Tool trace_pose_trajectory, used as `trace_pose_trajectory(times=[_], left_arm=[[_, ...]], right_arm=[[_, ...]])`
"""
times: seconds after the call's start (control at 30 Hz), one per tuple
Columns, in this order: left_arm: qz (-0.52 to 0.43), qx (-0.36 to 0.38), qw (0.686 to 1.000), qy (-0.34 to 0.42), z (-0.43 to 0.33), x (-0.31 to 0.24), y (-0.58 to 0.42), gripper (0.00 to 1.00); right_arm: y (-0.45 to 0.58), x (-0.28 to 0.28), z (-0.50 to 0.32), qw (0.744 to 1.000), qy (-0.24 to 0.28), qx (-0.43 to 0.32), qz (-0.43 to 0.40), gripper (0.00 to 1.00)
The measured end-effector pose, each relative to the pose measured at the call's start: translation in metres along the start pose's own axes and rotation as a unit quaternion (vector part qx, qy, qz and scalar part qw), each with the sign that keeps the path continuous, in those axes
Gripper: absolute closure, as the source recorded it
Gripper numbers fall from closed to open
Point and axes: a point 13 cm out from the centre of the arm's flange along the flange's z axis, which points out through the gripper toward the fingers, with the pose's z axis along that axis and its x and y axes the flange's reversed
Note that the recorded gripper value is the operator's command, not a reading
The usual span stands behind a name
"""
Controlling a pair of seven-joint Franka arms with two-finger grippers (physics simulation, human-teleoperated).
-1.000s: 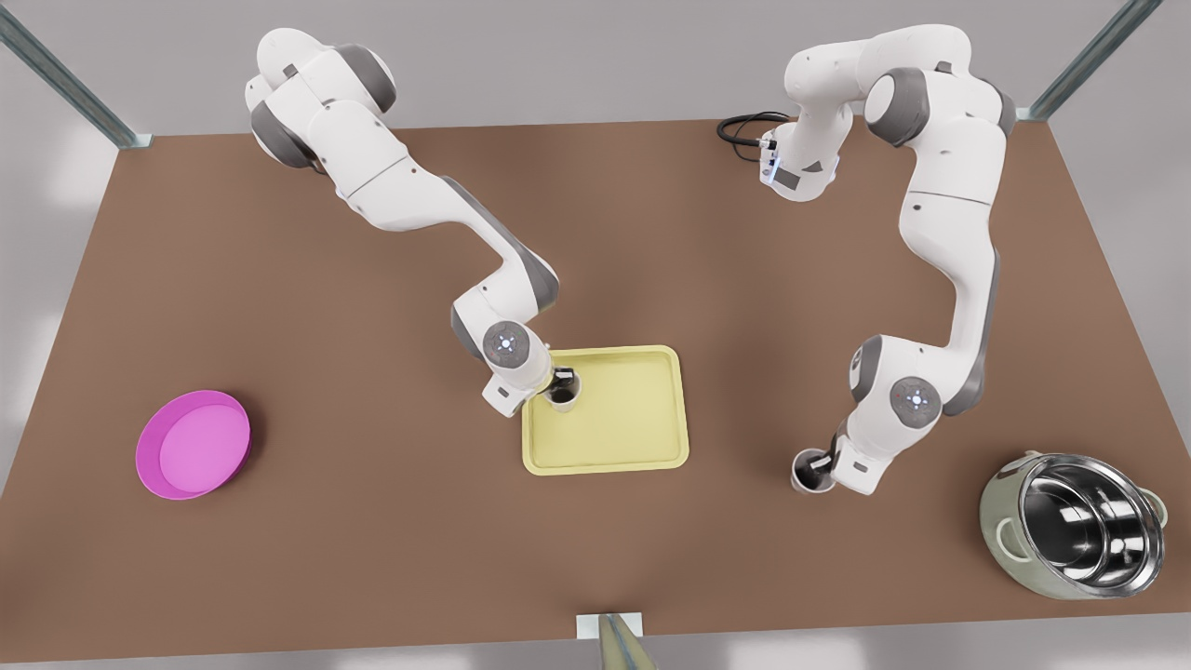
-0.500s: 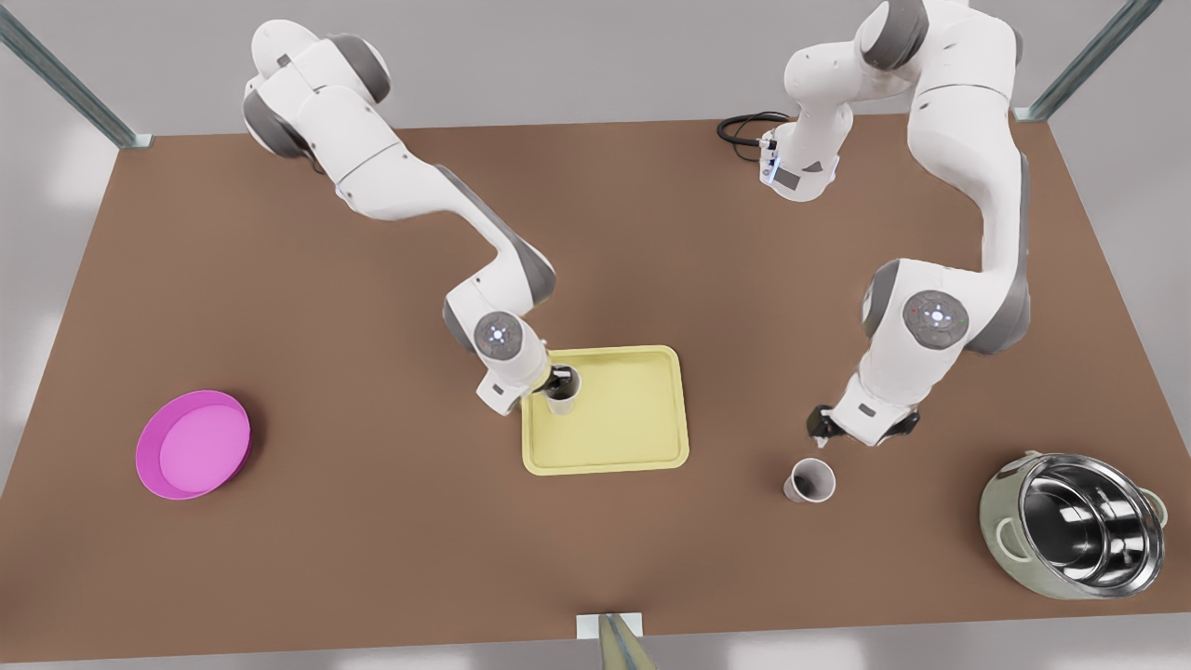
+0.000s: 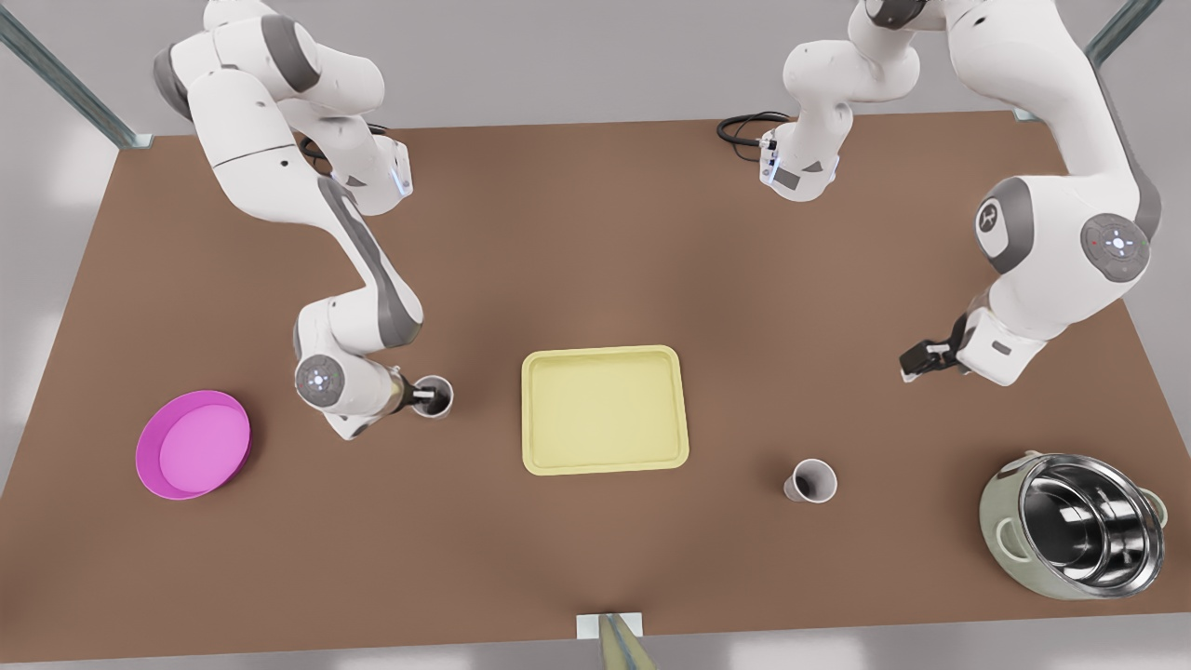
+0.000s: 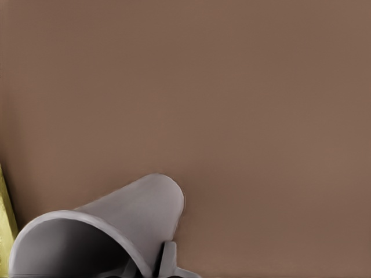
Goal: Use the left arm to pick up the white IKEA cup from the tray and place it on the middle-left position; use the right arm to pick up the white IKEA cup from the tray and place it on the middle-right position
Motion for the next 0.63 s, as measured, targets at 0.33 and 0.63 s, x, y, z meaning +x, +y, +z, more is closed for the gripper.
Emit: trace_pose_trajectory(times=[0.33, 0.63], left_arm=[[0.016, 0.009, 1.0, 0.002, 0.004, -0.008, 0.023, 0.0], [0.036, 0.008, 0.999, 0.004, 0.006, -0.008, 0.024, 0.0]], right_arm=[[0.003, -0.006, 0.005, 0.998, -0.01, -0.01, -0.066, 0.0], [-0.054, -0.03, -0.315, 0.976, -0.208, 0.024, -0.064, 0.0]])
